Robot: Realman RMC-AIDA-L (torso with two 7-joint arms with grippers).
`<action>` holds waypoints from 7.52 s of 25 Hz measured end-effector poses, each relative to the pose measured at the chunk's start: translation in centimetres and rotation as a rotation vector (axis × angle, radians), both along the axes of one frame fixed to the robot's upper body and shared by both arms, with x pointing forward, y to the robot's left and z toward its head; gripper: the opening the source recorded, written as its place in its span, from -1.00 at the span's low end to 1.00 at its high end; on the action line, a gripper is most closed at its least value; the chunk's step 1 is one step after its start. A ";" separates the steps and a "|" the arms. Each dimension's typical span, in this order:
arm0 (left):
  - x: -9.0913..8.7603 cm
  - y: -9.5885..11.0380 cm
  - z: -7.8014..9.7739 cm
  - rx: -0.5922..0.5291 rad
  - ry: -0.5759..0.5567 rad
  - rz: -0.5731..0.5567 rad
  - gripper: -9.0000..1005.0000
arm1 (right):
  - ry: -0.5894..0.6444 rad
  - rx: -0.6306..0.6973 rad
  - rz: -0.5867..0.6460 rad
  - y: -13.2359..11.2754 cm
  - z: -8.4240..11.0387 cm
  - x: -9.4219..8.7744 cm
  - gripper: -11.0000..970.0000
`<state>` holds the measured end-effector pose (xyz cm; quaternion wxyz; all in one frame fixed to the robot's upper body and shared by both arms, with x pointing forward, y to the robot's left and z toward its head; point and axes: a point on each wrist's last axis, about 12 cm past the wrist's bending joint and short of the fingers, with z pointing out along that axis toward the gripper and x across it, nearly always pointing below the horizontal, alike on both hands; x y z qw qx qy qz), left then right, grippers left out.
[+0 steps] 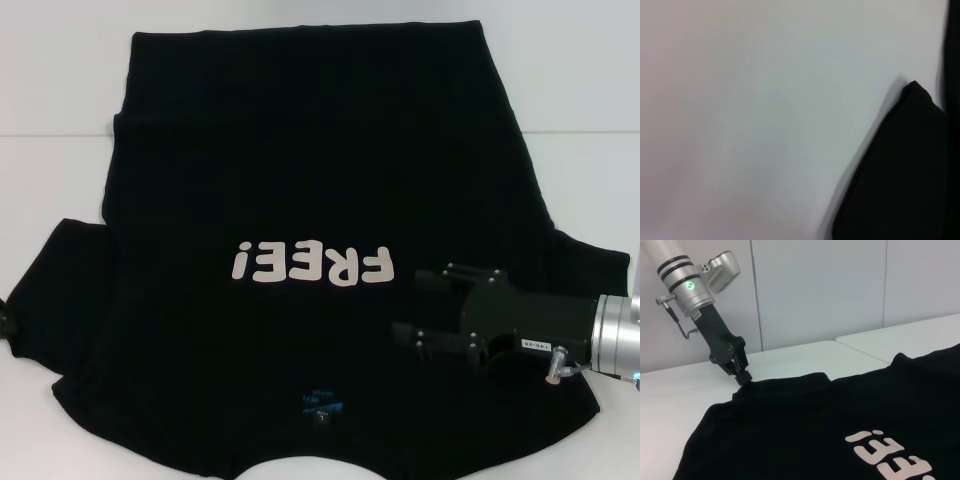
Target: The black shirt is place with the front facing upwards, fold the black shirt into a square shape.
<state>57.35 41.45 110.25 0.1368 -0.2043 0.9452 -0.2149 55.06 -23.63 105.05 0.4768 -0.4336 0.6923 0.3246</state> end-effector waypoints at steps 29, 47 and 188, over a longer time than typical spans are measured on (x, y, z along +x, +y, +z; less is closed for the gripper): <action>0.0 0.6 0.5 0.031 0.000 -0.008 -0.39 | -0.010 0.011 0.005 0.0 0.1 0.0 0.67; 0.2 -0.1 0.4 0.038 0.013 -0.034 0.18 | -0.010 0.013 0.005 0.0 0.1 -0.1 0.67; 1.5 -1.7 1.2 0.177 0.023 -0.143 -0.85 | -0.030 0.056 0.014 0.2 0.9 0.1 0.67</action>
